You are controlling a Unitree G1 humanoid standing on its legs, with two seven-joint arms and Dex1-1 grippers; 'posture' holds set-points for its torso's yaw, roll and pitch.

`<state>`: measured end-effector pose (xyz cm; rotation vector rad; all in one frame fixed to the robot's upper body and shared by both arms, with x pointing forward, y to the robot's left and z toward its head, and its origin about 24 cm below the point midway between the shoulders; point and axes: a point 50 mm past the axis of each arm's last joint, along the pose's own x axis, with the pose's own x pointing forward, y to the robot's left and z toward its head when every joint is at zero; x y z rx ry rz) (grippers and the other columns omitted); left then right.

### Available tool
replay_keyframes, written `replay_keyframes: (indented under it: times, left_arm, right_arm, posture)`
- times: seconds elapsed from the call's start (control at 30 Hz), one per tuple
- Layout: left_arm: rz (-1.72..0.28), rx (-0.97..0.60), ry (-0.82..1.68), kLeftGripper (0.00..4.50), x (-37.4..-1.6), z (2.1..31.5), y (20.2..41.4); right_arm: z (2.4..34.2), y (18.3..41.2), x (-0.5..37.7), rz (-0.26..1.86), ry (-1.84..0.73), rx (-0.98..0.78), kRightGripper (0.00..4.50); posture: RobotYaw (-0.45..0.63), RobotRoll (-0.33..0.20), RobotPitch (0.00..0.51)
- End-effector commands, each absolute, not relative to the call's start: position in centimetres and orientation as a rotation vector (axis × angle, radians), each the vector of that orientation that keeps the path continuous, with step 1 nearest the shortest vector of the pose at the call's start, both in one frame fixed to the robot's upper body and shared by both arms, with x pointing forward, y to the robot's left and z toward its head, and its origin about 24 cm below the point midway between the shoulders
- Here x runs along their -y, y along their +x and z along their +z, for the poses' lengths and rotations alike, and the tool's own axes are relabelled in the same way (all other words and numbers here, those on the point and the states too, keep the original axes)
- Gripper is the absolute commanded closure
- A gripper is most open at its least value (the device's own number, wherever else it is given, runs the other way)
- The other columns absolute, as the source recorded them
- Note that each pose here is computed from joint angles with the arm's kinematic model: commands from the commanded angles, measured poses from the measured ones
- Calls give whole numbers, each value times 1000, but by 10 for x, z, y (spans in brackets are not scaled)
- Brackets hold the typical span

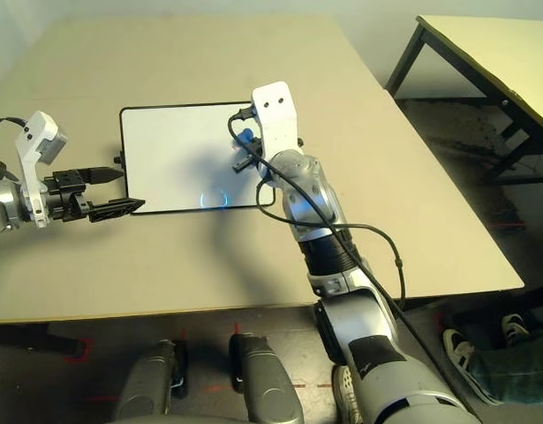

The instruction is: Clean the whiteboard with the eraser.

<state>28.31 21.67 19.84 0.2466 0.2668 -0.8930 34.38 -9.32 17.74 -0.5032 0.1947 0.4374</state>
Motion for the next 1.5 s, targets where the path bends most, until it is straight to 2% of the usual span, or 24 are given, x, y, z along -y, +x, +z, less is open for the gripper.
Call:
replay_keyframes:
  times: [0.03,0.27,0.8,1.1,1.5]
  left_arm:
    - [-900,-282,246,0,-214,196,282]
    - [-901,-285,241,0,-214,196,282]
    - [-901,-291,235,0,-215,194,281]
    - [-908,-295,229,0,-212,191,280]
    - [-913,-303,227,0,-212,191,279]
  right_arm:
    - [141,333,84,520,-495,-371,4499]
    - [132,323,78,563,-501,-412,4499]
    - [118,317,69,615,-508,-451,4499]
    - [147,336,77,536,-487,-343,4499]
    - [182,337,73,525,-448,-256,4499]
  posture:
    - [-89,0,188]
    - [-92,0,192]
    - [-88,0,198]
    - [-91,0,198]
    - [-95,0,201]
